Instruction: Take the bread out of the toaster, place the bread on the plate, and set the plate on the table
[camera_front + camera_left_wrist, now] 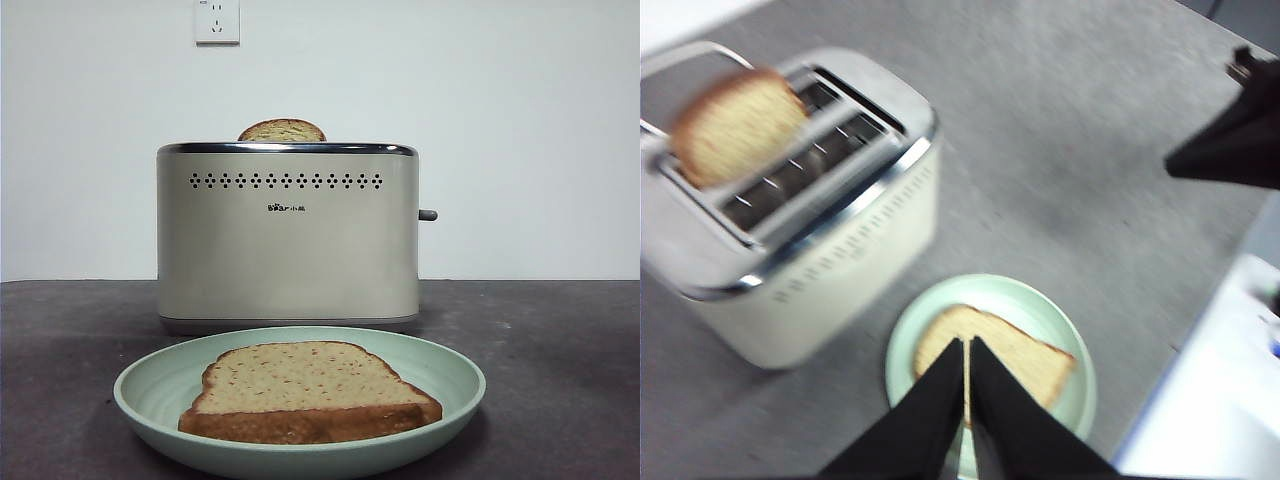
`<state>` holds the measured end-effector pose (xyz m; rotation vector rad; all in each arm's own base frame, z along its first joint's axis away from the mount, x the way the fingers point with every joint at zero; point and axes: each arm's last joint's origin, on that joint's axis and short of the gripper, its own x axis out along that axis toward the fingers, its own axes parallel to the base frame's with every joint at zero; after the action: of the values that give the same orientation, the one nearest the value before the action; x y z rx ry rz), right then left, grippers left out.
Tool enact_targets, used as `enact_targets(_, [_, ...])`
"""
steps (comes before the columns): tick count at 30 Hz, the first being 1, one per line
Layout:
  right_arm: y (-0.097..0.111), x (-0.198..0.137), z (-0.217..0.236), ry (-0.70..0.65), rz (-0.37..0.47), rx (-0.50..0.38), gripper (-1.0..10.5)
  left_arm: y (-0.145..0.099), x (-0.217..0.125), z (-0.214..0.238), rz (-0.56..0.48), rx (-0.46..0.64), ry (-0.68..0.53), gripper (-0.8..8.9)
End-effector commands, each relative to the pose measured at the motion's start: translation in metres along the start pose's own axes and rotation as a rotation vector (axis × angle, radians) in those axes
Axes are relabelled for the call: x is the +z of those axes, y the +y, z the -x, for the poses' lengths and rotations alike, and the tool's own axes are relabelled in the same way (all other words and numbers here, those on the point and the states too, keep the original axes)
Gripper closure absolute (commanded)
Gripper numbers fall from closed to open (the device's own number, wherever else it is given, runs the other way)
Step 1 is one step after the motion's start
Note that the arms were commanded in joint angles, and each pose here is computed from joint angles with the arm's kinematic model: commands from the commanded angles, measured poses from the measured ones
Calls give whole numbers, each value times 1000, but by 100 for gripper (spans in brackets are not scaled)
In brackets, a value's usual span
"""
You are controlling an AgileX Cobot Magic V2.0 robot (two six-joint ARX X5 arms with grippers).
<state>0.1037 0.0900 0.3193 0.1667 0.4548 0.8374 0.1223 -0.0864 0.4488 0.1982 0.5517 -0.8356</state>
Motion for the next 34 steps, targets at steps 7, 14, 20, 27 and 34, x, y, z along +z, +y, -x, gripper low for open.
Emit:
enact_targets(7, [2, 4, 1, -17, 15, 7, 943, 14, -16, 50, -53, 301, -392, 806])
enact_targets(14, [2, 4, 1, -17, 15, 8, 943, 20, -75, 42, -107, 535, -639, 806])
enact_targets(20, [2, 4, 1, -17, 15, 8, 943, 29, -136, 7, -80, 611, -637, 806])
enact_targets(27, [2, 4, 1, -17, 15, 8, 943, 39, -196, -29, 19, 703, -622, 806])
enact_targets(34, [2, 4, 1, -17, 15, 8, 943, 44, -236, -53, 88, 761, -588, 806])
